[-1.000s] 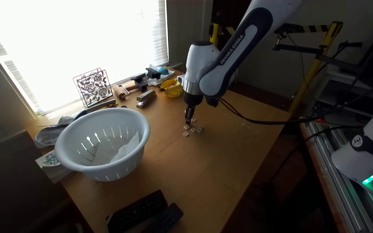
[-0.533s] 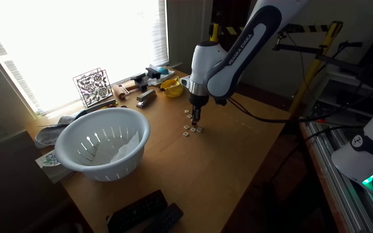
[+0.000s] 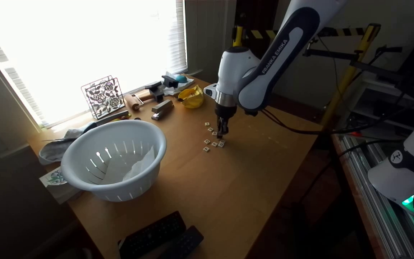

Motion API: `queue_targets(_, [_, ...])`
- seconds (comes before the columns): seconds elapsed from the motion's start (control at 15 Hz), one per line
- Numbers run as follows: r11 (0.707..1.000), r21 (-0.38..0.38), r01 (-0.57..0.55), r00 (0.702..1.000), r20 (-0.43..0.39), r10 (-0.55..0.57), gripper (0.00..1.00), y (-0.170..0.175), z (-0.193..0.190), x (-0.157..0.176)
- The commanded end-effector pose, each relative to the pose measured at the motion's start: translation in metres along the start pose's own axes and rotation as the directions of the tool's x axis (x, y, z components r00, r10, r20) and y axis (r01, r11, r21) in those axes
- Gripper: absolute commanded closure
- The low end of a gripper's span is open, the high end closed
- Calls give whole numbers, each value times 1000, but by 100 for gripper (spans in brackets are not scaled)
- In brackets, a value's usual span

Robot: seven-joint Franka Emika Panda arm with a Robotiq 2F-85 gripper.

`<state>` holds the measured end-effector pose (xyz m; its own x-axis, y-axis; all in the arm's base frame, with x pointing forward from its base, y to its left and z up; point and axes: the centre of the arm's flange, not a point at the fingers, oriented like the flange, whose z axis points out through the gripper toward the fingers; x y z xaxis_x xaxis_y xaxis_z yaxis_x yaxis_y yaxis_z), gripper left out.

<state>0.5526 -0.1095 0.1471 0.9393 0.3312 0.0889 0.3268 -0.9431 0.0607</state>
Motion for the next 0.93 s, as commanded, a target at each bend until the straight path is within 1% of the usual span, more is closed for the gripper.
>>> queue_targets(0.0, [996, -3, 90, 995, 37, -90, 100, -5, 14, -23])
queue_targets(0.6, [975, -9, 221, 974, 60, -220, 100, -9, 13, -34])
queue_targets(0.87, [965, -15, 262, 963, 67, -261, 100, -8, 12, -38])
